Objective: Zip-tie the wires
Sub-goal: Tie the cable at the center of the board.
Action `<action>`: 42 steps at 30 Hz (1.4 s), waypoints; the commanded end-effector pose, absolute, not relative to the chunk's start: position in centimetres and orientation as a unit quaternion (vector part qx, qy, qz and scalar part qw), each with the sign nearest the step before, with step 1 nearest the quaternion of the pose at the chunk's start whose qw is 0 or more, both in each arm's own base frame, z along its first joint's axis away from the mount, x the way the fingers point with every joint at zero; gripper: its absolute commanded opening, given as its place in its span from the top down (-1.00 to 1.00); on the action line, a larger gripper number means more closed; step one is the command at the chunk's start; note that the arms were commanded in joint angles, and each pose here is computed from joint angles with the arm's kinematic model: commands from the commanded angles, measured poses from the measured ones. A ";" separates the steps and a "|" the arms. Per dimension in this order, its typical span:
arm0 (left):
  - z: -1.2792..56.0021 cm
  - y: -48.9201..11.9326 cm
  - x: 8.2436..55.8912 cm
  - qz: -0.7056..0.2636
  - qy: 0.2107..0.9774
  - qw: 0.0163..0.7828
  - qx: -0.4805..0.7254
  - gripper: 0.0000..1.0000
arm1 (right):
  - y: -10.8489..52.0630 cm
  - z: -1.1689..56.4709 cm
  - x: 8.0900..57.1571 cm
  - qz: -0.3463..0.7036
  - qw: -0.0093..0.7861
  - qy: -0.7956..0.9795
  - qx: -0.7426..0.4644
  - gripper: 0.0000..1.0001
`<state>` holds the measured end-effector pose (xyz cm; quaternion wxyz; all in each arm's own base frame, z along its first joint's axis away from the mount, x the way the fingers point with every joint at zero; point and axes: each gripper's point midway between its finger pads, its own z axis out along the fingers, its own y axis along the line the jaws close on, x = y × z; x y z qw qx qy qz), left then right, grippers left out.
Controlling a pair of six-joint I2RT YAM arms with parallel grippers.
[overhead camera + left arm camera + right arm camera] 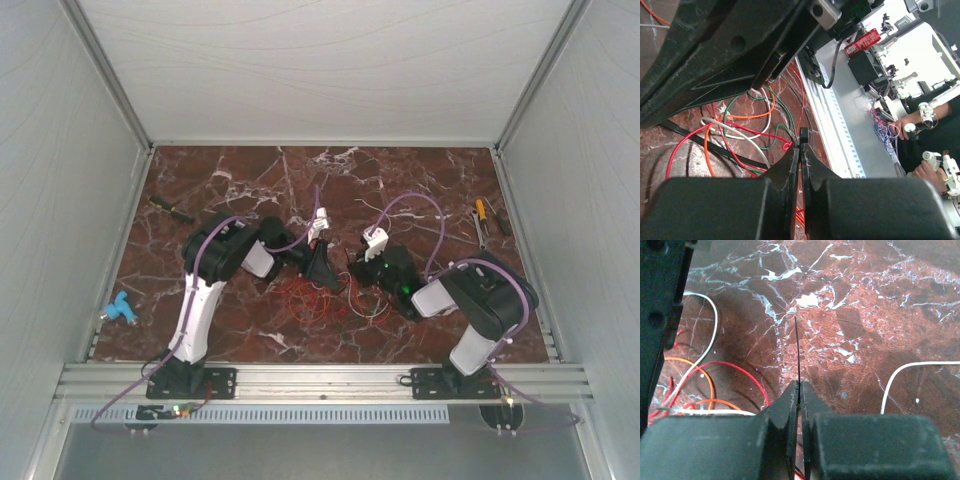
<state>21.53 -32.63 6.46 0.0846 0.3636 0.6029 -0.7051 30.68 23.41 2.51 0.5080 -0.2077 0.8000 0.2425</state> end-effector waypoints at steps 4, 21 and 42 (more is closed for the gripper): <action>8.6 -32.1 22.4 -0.689 0.530 0.177 0.461 1.00 | 24.5 5.4 30.9 0.219 0.578 0.723 -0.308 1.00; 10.4 -31.3 23.0 -0.687 0.538 0.164 0.460 1.00 | 25.8 7.8 32.2 0.275 0.605 0.667 -0.337 1.00; 13.5 -30.5 22.9 -0.687 0.547 0.162 0.451 1.00 | 25.7 9.2 29.5 0.268 0.639 0.575 -0.435 1.00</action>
